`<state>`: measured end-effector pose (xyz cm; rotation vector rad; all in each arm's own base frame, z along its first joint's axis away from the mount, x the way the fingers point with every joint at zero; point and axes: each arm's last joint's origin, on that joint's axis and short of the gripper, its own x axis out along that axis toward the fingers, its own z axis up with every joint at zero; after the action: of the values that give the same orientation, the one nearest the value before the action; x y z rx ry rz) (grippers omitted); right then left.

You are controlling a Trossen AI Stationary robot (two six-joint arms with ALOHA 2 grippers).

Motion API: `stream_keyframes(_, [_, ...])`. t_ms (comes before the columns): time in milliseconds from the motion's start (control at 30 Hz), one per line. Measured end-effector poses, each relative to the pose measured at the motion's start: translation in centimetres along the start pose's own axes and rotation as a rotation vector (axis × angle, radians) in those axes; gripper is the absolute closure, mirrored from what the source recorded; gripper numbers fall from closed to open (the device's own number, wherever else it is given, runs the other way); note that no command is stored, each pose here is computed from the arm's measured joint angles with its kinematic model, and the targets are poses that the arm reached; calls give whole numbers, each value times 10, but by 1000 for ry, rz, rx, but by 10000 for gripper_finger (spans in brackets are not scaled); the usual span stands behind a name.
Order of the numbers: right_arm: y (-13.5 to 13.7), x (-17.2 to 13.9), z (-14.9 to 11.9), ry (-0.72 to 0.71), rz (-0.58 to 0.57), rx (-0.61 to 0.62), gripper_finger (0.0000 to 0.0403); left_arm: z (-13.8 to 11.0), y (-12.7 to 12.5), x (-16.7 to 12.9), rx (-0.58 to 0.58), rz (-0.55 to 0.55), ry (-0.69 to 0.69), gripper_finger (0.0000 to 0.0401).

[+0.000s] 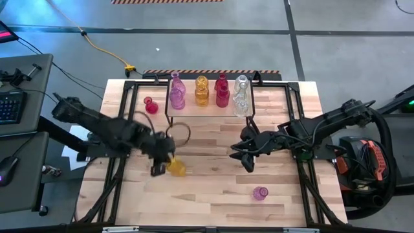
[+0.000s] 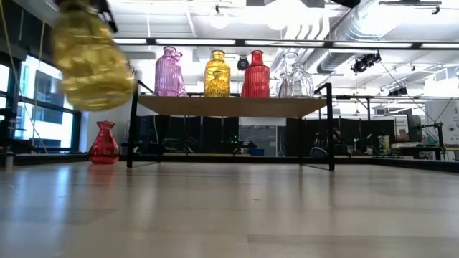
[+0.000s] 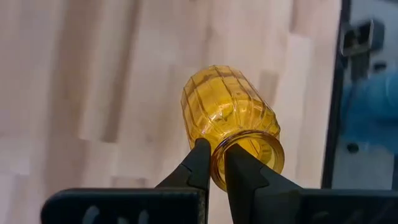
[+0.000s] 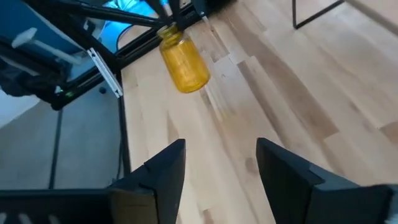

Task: Sort vases onto shelf
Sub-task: Put the yellow vase on the shelf aligned with the other yellow vases

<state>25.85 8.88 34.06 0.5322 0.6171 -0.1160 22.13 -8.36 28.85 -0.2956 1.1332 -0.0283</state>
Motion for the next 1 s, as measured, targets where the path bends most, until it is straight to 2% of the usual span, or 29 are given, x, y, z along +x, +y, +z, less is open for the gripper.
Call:
stream_keyframes(233, [-10, 3, 9, -24, -37, -105, 185, 16, 32, -11, -50, 25, -82, 387])
stream_keyframes(400, [-18, 5, 23, -92, -46, -201, 162, 29, 51, -15, -102, -5, -131, 387])
stream_keyframes(667, [-37, 12, 48, -194, -83, -261, 160, 58, 66, -39, -87, 27, -199, 387])
stream_keyframes(1000, [-49, 52, 66, -251, -39, -419, 160, 90, 76, -46, -45, 75, -188, 387])
